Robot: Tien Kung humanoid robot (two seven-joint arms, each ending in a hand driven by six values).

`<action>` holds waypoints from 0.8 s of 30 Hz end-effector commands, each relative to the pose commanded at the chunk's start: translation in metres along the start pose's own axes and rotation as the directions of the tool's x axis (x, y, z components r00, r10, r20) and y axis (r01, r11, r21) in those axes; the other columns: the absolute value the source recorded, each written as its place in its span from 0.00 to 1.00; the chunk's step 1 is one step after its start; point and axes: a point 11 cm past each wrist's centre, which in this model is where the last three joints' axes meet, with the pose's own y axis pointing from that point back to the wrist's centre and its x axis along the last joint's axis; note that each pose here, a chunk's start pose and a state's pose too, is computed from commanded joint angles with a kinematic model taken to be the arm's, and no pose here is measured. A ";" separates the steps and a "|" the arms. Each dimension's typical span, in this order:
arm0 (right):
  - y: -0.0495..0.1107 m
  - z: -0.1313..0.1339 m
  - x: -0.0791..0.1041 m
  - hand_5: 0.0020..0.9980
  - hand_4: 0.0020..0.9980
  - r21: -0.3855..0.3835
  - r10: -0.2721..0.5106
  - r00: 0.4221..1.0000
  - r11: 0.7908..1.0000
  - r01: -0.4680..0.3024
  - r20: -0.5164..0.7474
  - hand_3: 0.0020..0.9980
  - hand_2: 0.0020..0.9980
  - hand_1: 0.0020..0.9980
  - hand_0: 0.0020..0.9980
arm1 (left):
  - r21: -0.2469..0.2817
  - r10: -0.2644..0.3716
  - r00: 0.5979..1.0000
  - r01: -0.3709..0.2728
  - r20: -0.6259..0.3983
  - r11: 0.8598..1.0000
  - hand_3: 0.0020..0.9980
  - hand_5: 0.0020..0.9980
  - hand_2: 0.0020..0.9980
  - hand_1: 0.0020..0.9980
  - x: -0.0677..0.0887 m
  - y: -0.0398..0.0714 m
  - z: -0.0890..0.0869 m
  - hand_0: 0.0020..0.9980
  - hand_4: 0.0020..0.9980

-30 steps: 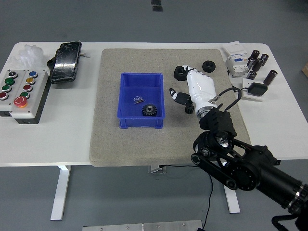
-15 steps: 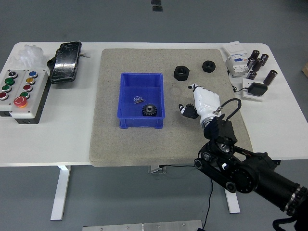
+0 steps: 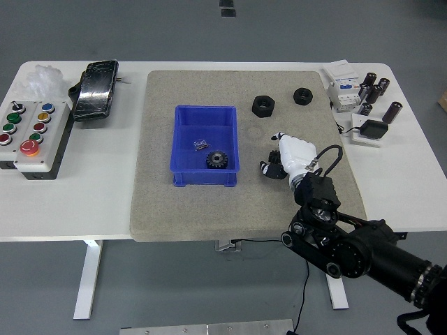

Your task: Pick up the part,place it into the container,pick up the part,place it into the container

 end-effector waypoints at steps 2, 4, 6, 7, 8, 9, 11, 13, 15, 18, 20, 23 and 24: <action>0.000 0.000 -0.001 0.08 0.28 0.002 -0.004 1.000 1.000 0.004 -0.014 0.58 0.40 0.58 0.46 | -0.001 0.000 1.000 0.000 0.000 1.000 0.85 0.54 0.73 0.72 0.000 0.000 0.000 0.70 0.90; 0.000 0.001 -0.003 0.08 0.28 0.002 -0.008 1.000 1.000 0.008 -0.024 0.58 0.40 0.58 0.46 | -0.001 0.000 1.000 0.000 0.001 1.000 0.85 0.54 0.73 0.72 0.000 0.000 0.000 0.70 0.90; 0.000 0.002 -0.004 0.08 0.28 0.001 -0.011 0.999 1.000 0.011 -0.030 0.58 0.40 0.58 0.46 | -0.001 -0.001 1.000 0.001 0.001 1.000 0.85 0.54 0.73 0.72 0.000 0.000 0.000 0.70 0.90; 0.000 0.002 -0.005 0.08 0.28 -0.001 -0.012 0.999 1.000 0.012 -0.031 0.58 0.40 0.58 0.46 | 0.000 -0.001 1.000 0.001 0.001 1.000 0.85 0.54 0.73 0.72 0.000 0.000 0.000 0.70 0.90; 0.000 0.003 -0.005 0.03 0.08 -0.001 -0.011 0.999 1.000 0.011 -0.031 0.45 0.31 0.53 0.43 | 0.000 -0.002 1.000 0.002 0.001 1.000 0.85 0.54 0.73 0.72 0.000 0.000 0.000 0.70 0.90; 0.000 0.003 -0.004 0.03 0.08 -0.001 -0.005 1.000 1.000 0.005 -0.029 0.45 0.31 0.53 0.43 | 0.001 -0.003 1.000 0.003 0.001 1.000 0.85 0.54 0.73 0.72 -0.001 0.000 0.000 0.70 0.90; 0.000 0.003 -0.002 0.03 0.08 0.002 0.003 1.000 1.000 -0.003 -0.028 0.45 0.31 0.53 0.43 | 0.002 -0.004 1.000 0.004 0.002 1.000 0.85 0.54 0.73 0.72 -0.001 0.000 0.000 0.70 0.90; -0.001 0.001 0.003 0.03 0.08 0.009 0.022 0.999 1.000 -0.022 -0.028 0.45 0.31 0.53 0.43 | 0.002 -0.005 1.000 0.005 0.003 1.000 0.85 0.54 0.73 0.72 -0.001 0.000 0.000 0.70 0.90; -0.002 0.000 0.008 0.04 0.05 0.018 0.040 0.999 0.999 -0.040 -0.029 0.40 0.28 0.51 0.43 | 0.001 -0.006 1.000 0.006 0.003 1.000 0.85 0.54 0.73 0.72 -0.001 0.000 0.000 0.70 0.91; -0.002 -0.009 0.021 0.04 0.05 0.052 0.080 0.996 0.996 -0.079 -0.027 0.40 0.28 0.51 0.43 | 0.001 -0.006 1.000 0.006 0.002 1.000 0.85 0.54 0.73 0.72 -0.001 0.000 0.000 0.70 0.91; 0.000 -0.019 0.032 0.05 0.07 0.087 0.110 0.994 0.990 -0.108 -0.019 0.40 0.28 0.51 0.43 | 0.001 -0.006 1.000 0.006 0.001 1.000 0.85 0.55 0.73 0.72 -0.001 0.000 0.000 0.70 0.91; 0.007 -0.045 0.047 0.05 0.07 0.166 0.154 0.988 0.974 -0.155 0.016 0.40 0.28 0.51 0.43 | 0.002 -0.006 1.000 0.006 0.001 1.000 0.85 0.55 0.73 0.72 -0.001 0.000 0.000 0.70 0.91; 0.010 -0.053 0.050 0.05 0.07 0.192 0.161 0.986 0.968 -0.164 0.028 0.40 0.28 0.51 0.43 | 0.003 -0.006 1.000 0.006 0.000 1.000 0.85 0.55 0.73 0.72 -0.001 0.000 0.000 0.70 0.91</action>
